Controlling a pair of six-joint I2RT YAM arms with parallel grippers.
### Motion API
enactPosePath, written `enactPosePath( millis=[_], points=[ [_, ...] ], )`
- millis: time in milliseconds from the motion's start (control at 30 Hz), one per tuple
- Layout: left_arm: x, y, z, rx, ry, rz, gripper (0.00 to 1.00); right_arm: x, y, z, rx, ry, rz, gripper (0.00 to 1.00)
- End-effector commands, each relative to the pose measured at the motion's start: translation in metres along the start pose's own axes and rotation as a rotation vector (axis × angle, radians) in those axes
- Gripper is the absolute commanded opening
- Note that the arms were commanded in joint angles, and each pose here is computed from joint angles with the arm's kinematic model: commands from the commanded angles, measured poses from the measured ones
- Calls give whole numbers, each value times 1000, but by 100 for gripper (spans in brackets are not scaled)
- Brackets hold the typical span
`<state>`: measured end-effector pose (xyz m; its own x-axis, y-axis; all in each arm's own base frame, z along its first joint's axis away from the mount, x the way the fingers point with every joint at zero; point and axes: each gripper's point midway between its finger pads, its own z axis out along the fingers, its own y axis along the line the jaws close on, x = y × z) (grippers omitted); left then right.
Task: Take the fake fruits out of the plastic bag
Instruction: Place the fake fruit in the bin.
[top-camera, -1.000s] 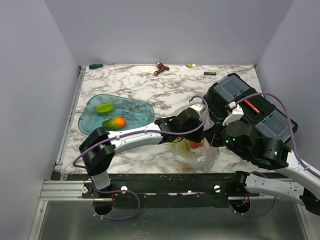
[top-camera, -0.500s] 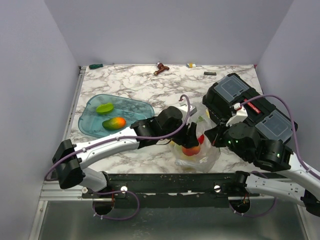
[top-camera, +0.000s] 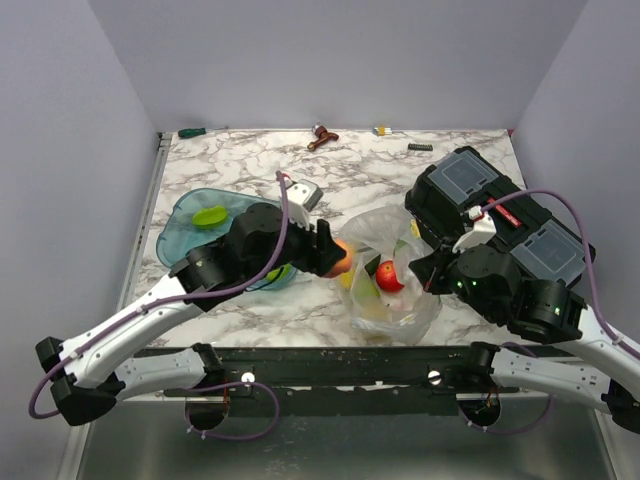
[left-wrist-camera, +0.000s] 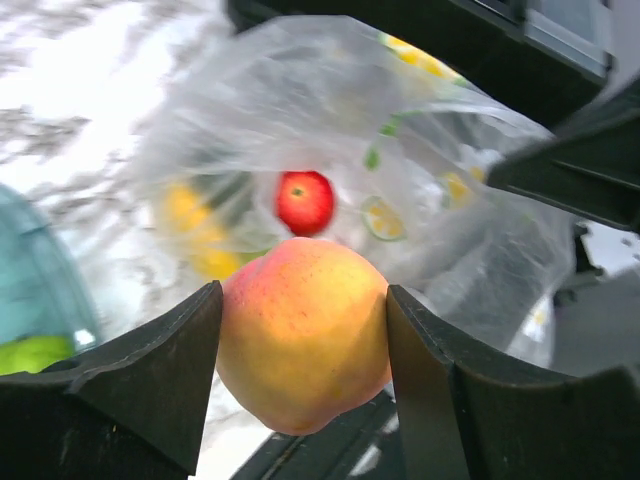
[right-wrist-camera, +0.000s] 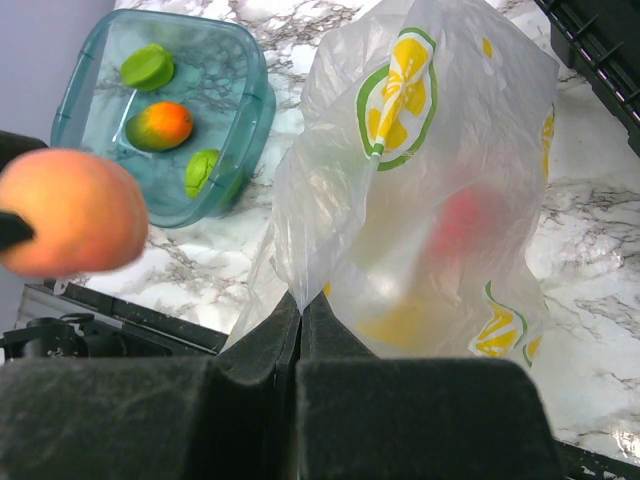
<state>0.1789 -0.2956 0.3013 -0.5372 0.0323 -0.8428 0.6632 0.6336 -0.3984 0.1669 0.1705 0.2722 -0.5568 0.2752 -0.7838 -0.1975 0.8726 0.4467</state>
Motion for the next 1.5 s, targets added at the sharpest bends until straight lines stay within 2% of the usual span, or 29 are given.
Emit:
enactPosePath(
  millis=[0,167,267,400,500,733,967,1200,1467],
  points=[
    [-1,73,-27,-302,-36,49,23,-7,-1,-2,8,-28,6,1],
    [6,142,-39,-529,-29,-62,10,-7,2,-1,5,-26,5,1],
    [8,181,-36,-624,-27,-156,8,-8,3,-1,1,-25,4,1],
    [24,221,-14,-638,53,-348,0,-9,5,-1,-4,-24,4,1],
    [31,243,4,-632,78,-458,0,-11,6,-2,-2,-23,1,1],
    [52,282,39,-701,214,-475,0,-12,5,-5,0,-23,3,1],
    [74,290,59,-665,273,-481,0,-10,3,-4,5,-22,12,1],
    [85,288,70,-612,306,-484,8,-9,5,0,12,-17,4,1],
    [93,287,77,-588,321,-508,44,-8,6,1,11,-11,-1,1]
  ],
)
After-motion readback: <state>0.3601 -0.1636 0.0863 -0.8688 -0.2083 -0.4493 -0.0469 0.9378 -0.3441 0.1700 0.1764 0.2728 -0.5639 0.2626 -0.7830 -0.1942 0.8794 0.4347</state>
